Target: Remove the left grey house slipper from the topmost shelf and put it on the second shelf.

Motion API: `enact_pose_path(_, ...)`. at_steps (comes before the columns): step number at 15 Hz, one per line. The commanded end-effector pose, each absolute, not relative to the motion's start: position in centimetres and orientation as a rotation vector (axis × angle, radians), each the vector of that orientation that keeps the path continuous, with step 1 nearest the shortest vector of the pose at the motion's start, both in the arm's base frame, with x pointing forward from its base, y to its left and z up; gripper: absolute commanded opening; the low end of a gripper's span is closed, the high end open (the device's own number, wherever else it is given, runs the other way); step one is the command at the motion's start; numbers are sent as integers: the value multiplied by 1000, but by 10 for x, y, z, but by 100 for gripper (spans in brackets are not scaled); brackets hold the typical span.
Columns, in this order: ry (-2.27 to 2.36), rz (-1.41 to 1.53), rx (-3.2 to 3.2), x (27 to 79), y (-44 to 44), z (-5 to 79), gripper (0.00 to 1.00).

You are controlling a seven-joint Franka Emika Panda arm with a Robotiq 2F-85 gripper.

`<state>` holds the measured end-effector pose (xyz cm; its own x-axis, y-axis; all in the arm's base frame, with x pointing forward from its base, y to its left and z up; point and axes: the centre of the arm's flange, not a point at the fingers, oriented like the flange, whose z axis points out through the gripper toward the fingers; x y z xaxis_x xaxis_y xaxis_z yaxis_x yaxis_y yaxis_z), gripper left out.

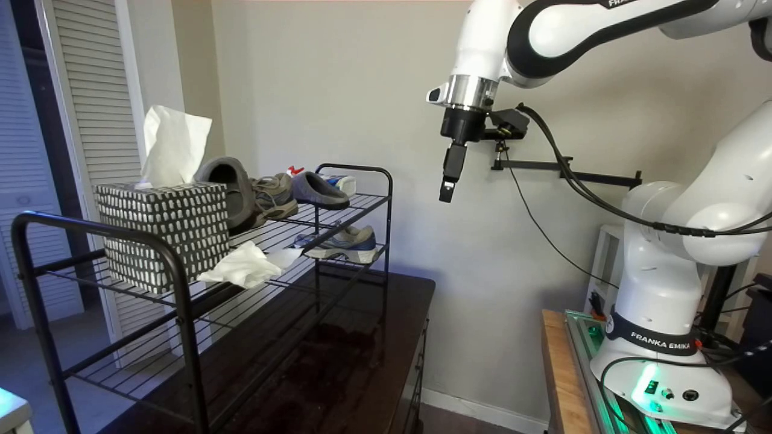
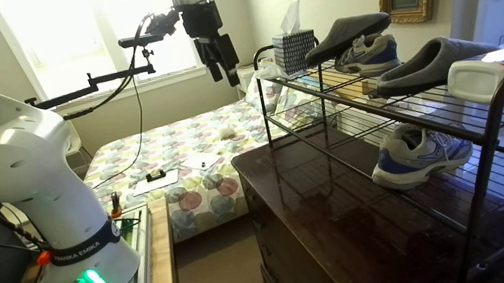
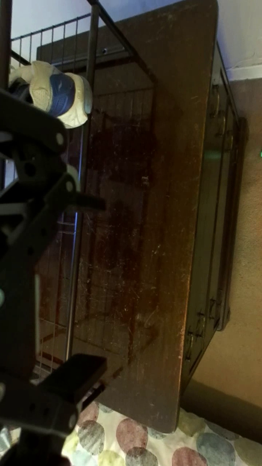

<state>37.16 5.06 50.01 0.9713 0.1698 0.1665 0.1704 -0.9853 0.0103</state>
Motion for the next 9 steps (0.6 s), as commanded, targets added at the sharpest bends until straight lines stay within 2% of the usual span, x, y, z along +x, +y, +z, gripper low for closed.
enact_pose_path(1,-254,-377,-3112,392,67,511,100)
enact_pose_path(9,-176,-496,-3051,458,128,533,100)
